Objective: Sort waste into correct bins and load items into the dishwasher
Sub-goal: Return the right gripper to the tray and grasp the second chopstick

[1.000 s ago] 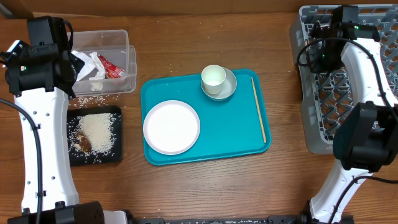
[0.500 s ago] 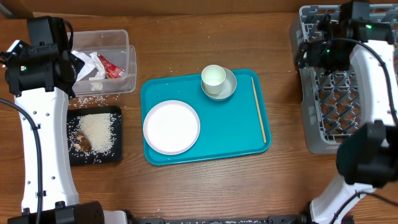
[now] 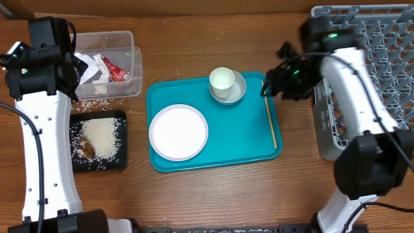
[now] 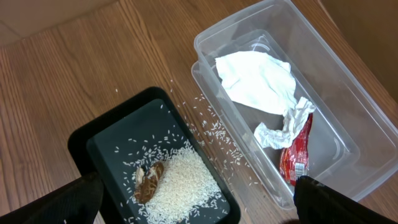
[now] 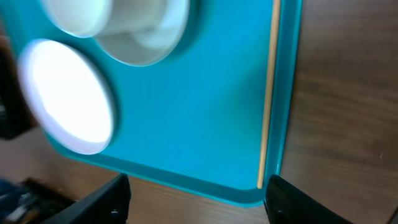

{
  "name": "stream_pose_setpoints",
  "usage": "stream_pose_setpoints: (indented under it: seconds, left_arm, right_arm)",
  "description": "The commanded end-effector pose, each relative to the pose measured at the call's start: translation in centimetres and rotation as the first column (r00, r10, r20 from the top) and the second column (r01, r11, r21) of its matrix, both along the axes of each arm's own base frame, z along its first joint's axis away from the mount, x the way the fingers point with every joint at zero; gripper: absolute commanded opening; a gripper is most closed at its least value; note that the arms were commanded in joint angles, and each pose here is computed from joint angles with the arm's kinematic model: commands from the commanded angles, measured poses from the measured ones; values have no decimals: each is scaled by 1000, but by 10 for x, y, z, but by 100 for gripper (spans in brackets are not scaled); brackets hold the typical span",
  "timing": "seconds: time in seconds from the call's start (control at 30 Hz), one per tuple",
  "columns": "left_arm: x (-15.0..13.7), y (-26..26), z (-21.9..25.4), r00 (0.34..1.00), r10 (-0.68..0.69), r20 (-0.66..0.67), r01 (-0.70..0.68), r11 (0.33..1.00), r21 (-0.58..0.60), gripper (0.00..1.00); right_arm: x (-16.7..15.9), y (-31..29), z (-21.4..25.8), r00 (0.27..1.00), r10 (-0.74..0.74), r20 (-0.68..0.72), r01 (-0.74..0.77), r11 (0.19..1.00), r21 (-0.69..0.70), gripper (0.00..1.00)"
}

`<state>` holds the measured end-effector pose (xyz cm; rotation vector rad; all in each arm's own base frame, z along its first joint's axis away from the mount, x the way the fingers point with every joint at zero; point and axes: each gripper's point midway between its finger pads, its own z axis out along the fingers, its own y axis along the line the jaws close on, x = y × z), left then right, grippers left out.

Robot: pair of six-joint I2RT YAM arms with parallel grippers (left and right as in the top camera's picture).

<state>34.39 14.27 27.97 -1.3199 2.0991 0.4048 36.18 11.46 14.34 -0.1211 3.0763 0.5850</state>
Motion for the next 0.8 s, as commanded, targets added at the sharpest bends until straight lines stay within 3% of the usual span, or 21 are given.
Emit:
stream_pose_setpoints:
  seconds: [0.0,0.17,0.4,0.57,0.77]
  left_arm:
    - [1,1,-3,1000,17,0,-17,1000,-2,100]
    - [1,1,-3,1000,17,1,-17,1000,-2,100]
    - [1,1,-3,1000,17,1,-17,1000,-2,100]
    - [1,1,-3,1000,17,1,-17,1000,-2,100]
    - [1,1,-3,1000,17,1,-17,1000,-2,100]
  right_arm:
    - [-11,-13,-33,993,-114,-35,101,960,-262,70]
    - [-19,-8,-66,997,-82,-6,74,924,-375,70]
    - [-23,-9,-105,997,-77,13,76,924,-374,75]
    - [-24,-8,-114,997,-77,24,80,926,-369,65]
    - [-25,-8,-124,995,-97,32,102,925,-365,64]
